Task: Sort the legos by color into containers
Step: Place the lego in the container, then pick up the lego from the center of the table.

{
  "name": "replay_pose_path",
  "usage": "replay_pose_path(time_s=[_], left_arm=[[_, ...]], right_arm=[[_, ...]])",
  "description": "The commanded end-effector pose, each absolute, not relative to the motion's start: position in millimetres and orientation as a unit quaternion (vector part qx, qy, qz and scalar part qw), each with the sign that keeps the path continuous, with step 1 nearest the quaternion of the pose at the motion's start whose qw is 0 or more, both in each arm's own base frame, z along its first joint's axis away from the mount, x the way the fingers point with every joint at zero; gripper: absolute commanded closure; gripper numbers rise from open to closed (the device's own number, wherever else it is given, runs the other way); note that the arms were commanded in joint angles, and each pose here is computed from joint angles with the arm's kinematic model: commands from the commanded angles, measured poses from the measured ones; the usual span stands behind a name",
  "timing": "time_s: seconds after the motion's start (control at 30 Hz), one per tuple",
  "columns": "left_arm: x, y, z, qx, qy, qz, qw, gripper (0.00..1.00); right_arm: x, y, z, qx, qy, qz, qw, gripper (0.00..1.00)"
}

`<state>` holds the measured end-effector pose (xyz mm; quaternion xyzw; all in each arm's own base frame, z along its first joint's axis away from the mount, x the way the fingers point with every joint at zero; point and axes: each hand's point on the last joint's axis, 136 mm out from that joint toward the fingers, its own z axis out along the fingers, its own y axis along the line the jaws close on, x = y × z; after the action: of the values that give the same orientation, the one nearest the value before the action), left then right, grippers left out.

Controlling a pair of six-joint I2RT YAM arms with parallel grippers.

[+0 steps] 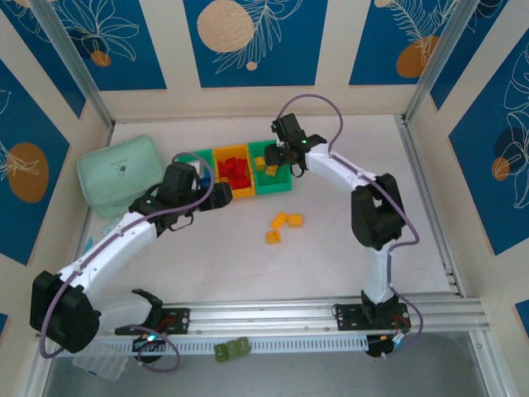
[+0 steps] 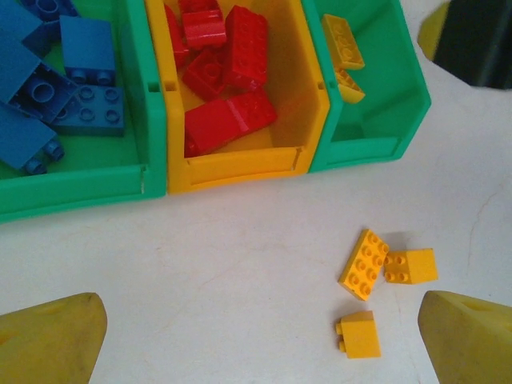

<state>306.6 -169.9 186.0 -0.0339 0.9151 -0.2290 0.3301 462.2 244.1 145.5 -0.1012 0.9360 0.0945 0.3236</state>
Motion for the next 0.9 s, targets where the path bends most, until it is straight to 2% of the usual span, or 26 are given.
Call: replay_pose_path(time_s=[0.0, 0.23, 0.5, 0.7, 0.87], left_arm=[[301, -174, 200, -0.023, 0.905, -0.257, 0.338, 0.01], [281, -185, 189, 0.000, 0.907, -0.269, 0.324, 0.01], [260, -201, 163, 0.005, 0.909, -0.281, 0.308, 0.01], [247, -219, 148, 0.023, 0.913, -0.281, 0.294, 0.01], [248, -222, 139, 0.011, 0.914, -0.280, 0.295, 0.01]], right_arm=[[426, 240, 162, -0.097, 0.937, 0.127, 0.311, 0.43], [364, 209, 136, -0.061, 0.959, 0.114, 0.251, 0.34], [307, 204, 97, -0.047, 0.975, 0.099, 0.194, 0.24], [285, 212, 66, -0.049, 0.981, 0.093, 0.163, 0.16], [281, 218, 48, -0.057, 0.984, 0.076, 0.150, 0.14]])
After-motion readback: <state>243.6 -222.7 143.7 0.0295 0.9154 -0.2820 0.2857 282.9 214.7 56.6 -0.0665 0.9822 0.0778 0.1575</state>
